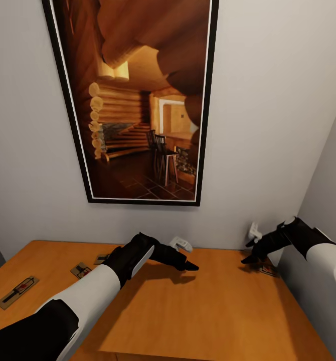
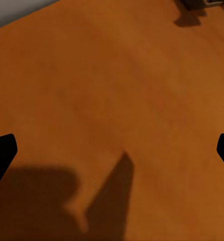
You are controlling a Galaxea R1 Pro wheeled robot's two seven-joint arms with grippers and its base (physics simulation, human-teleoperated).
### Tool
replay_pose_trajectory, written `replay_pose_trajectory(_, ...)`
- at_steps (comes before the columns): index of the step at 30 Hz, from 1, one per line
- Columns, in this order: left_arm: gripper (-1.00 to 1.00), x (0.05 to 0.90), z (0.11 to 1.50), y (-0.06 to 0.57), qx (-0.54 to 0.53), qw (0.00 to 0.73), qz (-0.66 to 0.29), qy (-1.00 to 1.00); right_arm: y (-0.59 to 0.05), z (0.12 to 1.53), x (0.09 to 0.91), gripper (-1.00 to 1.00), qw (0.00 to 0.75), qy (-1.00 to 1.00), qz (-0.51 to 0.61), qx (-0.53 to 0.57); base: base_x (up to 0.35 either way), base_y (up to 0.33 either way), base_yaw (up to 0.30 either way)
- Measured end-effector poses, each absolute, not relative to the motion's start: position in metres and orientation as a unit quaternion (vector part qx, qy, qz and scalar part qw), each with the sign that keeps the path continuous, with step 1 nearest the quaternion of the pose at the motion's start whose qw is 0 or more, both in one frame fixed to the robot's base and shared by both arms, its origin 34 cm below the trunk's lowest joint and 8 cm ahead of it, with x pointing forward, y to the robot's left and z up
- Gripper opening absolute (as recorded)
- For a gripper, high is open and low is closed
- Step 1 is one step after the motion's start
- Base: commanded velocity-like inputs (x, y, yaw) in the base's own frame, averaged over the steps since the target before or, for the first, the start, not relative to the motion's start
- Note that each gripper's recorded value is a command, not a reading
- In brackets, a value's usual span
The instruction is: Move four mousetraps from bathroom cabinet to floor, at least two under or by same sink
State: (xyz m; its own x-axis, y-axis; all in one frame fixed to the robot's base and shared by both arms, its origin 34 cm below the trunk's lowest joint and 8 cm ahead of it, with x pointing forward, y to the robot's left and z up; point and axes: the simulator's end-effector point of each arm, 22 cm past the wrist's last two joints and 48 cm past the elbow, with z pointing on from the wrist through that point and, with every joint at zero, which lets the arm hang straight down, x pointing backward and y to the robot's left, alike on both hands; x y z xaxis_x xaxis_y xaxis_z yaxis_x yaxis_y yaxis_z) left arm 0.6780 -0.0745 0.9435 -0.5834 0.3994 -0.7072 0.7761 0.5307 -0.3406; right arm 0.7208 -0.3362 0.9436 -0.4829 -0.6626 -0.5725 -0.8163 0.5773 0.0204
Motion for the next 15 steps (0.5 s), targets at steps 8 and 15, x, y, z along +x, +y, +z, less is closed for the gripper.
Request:
replay_pose_trajectory(8,1.00,0.678,0.943,-0.074,0.356,0.286,-0.328,0.827,-0.338,0.933,0.713,1.00,0.249,0.854,0.152,-0.431,0.000,0.000,0.000)
replay_pose_trajectory(15,1.00,0.678,0.941,-0.073,0.355,0.284,-0.327,0.829,-0.346,0.923,0.705,1.00,0.229,0.860,0.149,-0.430,0.000,0.000,0.000)
